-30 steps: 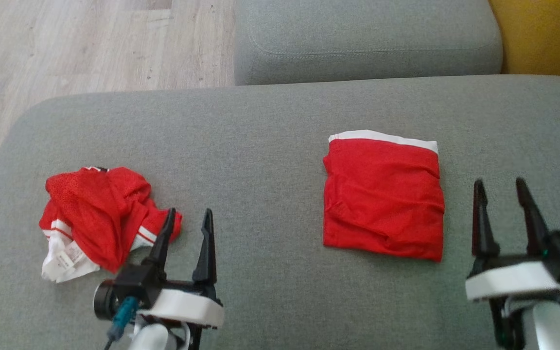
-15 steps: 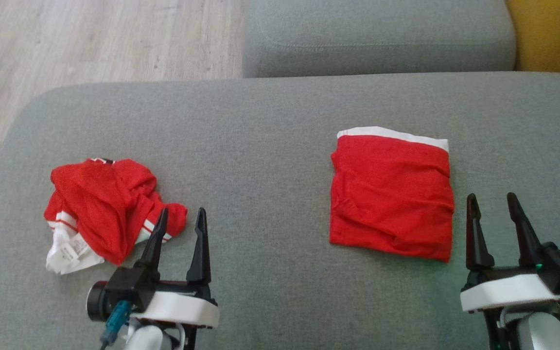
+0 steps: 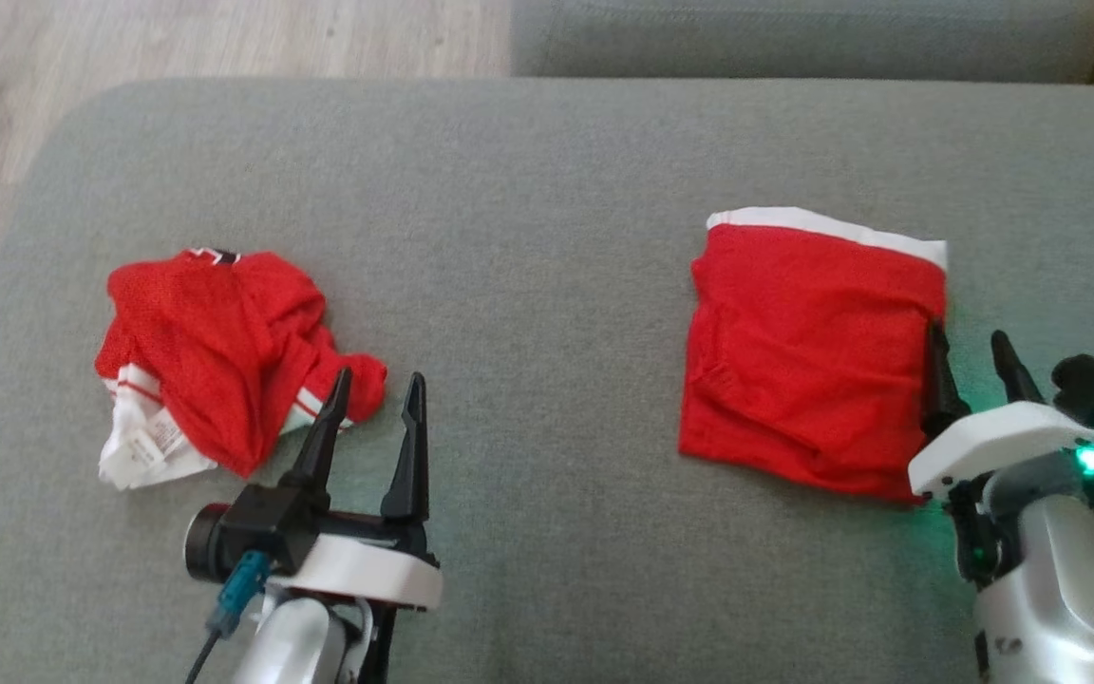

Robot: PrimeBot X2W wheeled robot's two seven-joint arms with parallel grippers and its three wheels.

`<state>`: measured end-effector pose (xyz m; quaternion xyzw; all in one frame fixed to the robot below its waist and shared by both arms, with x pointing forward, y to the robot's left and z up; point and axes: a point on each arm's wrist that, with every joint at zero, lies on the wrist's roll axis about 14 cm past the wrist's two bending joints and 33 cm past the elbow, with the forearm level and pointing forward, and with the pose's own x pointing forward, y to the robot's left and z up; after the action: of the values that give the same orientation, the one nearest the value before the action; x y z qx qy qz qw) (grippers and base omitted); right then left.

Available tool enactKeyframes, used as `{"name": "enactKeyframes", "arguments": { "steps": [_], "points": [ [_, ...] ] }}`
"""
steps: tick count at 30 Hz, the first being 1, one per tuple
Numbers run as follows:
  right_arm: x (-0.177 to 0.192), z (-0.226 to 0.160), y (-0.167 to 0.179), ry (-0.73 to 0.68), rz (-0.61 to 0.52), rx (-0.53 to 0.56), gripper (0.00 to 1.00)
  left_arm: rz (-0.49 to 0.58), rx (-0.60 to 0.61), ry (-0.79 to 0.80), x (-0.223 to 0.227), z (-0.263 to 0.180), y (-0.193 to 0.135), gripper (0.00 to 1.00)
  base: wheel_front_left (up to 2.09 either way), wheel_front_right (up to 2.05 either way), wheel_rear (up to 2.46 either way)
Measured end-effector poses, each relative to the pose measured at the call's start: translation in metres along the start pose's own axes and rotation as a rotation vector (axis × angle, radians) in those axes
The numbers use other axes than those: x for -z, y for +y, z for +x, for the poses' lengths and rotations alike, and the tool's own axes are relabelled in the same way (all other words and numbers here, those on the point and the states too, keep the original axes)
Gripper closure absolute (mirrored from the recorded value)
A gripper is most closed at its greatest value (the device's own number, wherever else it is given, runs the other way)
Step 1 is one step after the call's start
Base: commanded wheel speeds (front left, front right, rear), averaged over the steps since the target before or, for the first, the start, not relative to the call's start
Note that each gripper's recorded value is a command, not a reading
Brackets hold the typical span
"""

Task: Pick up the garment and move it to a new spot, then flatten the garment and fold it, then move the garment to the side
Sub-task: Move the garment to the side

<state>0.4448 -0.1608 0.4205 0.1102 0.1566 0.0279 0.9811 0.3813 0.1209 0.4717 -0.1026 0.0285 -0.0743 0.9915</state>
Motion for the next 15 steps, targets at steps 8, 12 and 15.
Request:
{"name": "enactKeyframes", "arguments": {
  "steps": [8, 12, 15],
  "points": [
    [0.055, 0.016, 0.012, 0.205, 0.022, -0.017, 0.00, 0.004, -0.021, 0.020, 0.006, 0.002, 0.011, 0.00, 0.00, 0.00, 0.00],
    [0.054, 0.021, 0.018, 0.221, -0.055, -0.045, 1.00, 0.007, -0.023, 0.022, 0.007, 0.001, 0.012, 0.00, 0.00, 0.00, 0.00],
    [0.054, 0.020, 0.021, 0.216, -0.097, -0.060, 1.00, 0.009, -0.019, 0.019, 0.006, 0.001, 0.010, 0.00, 0.00, 0.00, 0.00]
  ]
}}
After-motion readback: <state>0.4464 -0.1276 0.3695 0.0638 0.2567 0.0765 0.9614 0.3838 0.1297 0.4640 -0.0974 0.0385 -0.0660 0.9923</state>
